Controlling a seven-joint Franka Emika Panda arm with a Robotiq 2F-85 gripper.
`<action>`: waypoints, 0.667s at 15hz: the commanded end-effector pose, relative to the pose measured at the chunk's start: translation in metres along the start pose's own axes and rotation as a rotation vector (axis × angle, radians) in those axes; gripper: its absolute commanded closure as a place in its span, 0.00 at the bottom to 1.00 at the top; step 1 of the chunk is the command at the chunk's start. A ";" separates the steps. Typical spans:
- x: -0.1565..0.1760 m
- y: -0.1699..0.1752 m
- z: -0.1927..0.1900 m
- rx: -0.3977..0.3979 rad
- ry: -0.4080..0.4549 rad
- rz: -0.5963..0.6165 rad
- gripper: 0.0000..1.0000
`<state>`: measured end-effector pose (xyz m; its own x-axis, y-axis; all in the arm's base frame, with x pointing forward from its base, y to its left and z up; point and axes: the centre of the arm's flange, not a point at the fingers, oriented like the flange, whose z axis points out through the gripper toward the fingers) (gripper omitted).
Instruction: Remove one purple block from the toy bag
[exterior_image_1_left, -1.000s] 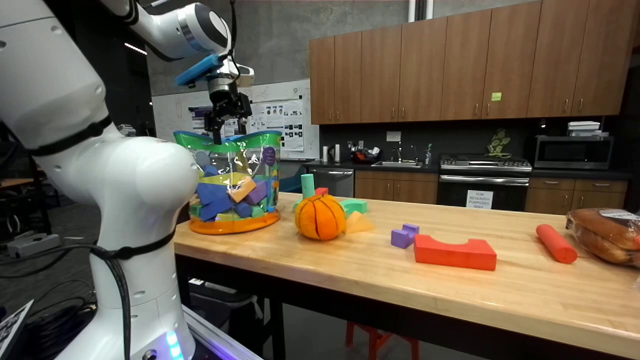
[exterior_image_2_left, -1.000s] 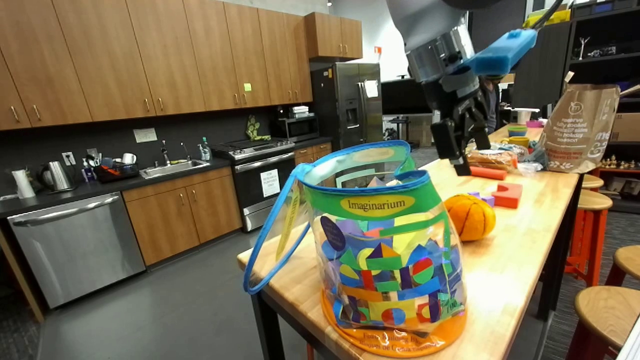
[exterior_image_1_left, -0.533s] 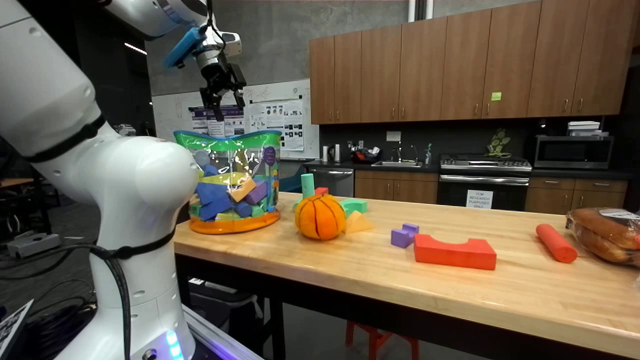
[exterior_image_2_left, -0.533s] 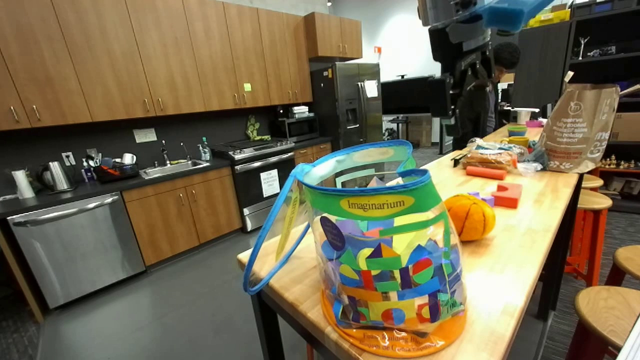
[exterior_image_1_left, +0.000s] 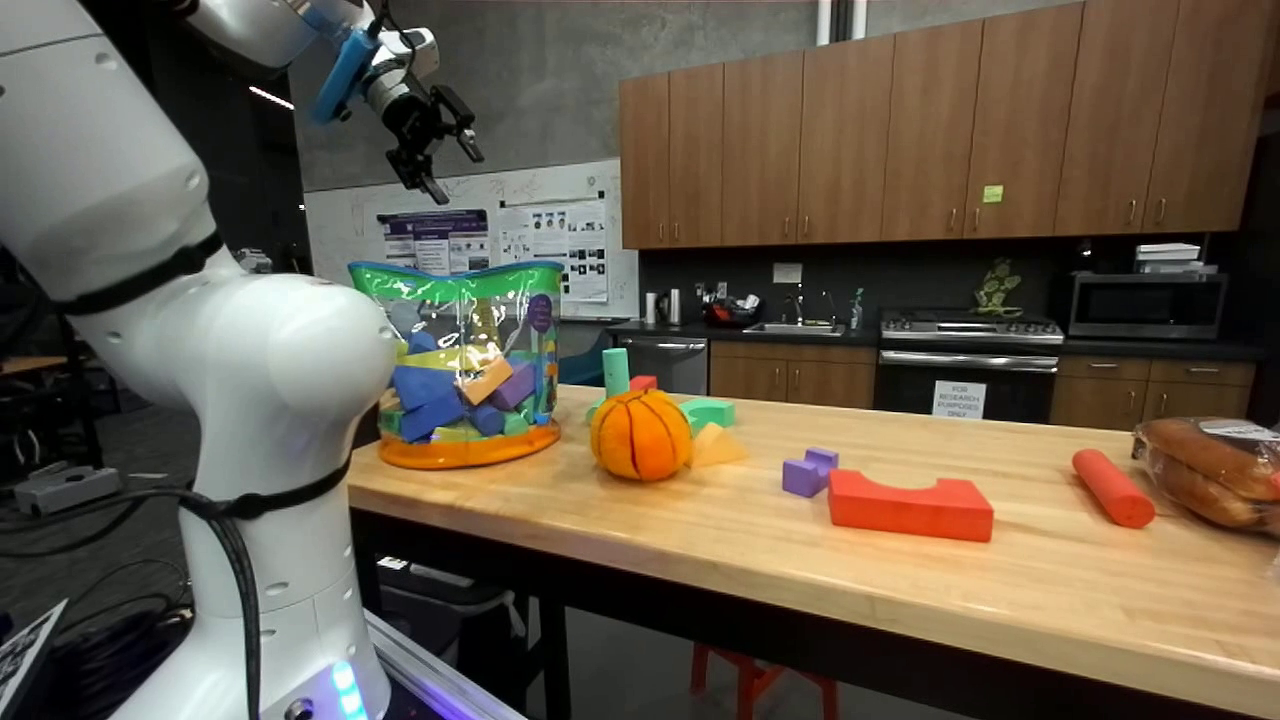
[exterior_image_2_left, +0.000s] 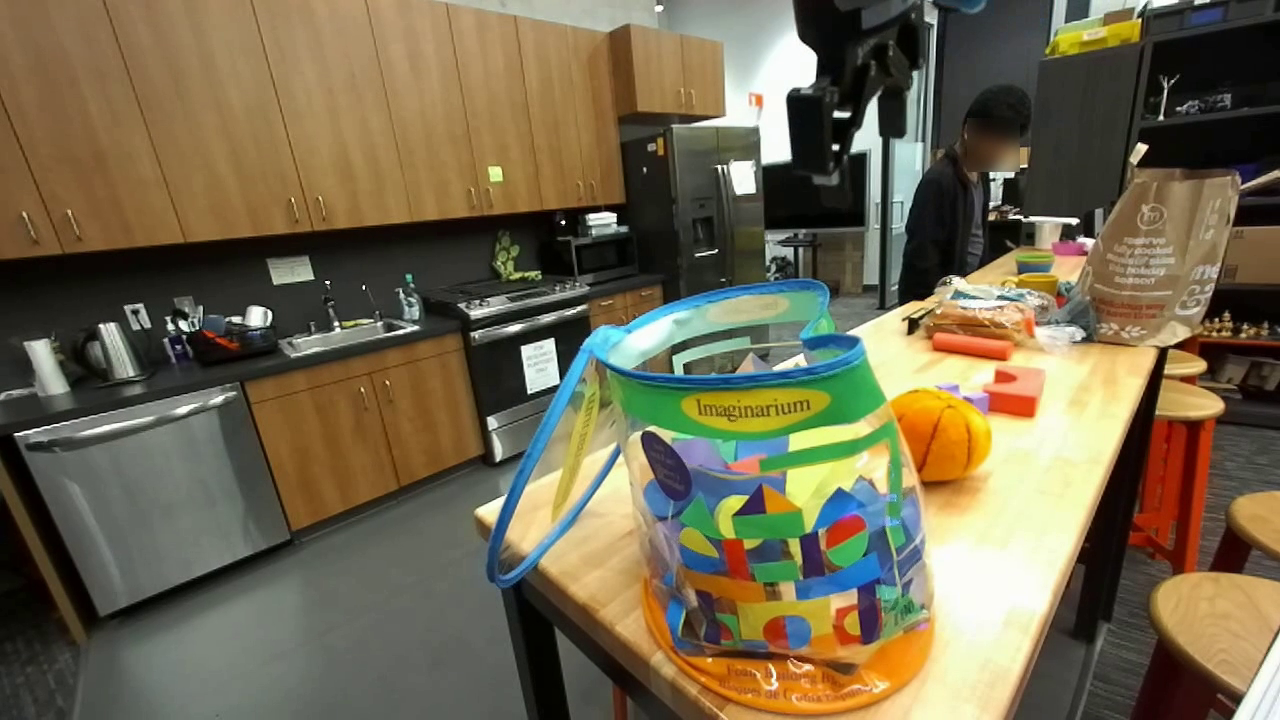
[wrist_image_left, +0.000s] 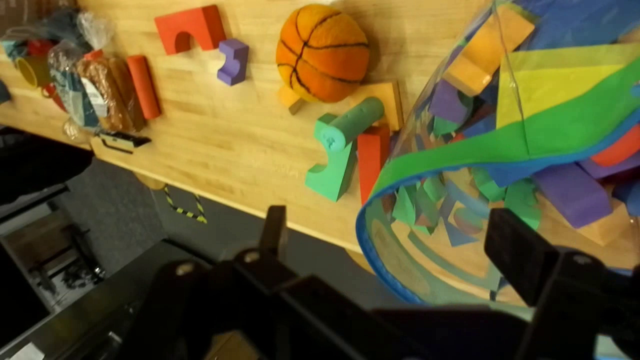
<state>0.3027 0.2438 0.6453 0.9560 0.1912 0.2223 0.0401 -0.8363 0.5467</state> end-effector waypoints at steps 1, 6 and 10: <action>0.043 -0.035 -0.035 -0.076 0.070 -0.023 0.00; 0.089 -0.108 -0.020 -0.137 0.096 -0.135 0.00; 0.110 -0.145 0.049 -0.122 -0.019 -0.204 0.00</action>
<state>0.3805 0.3489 0.5802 0.9152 0.3688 0.1625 0.1635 -0.7081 0.6869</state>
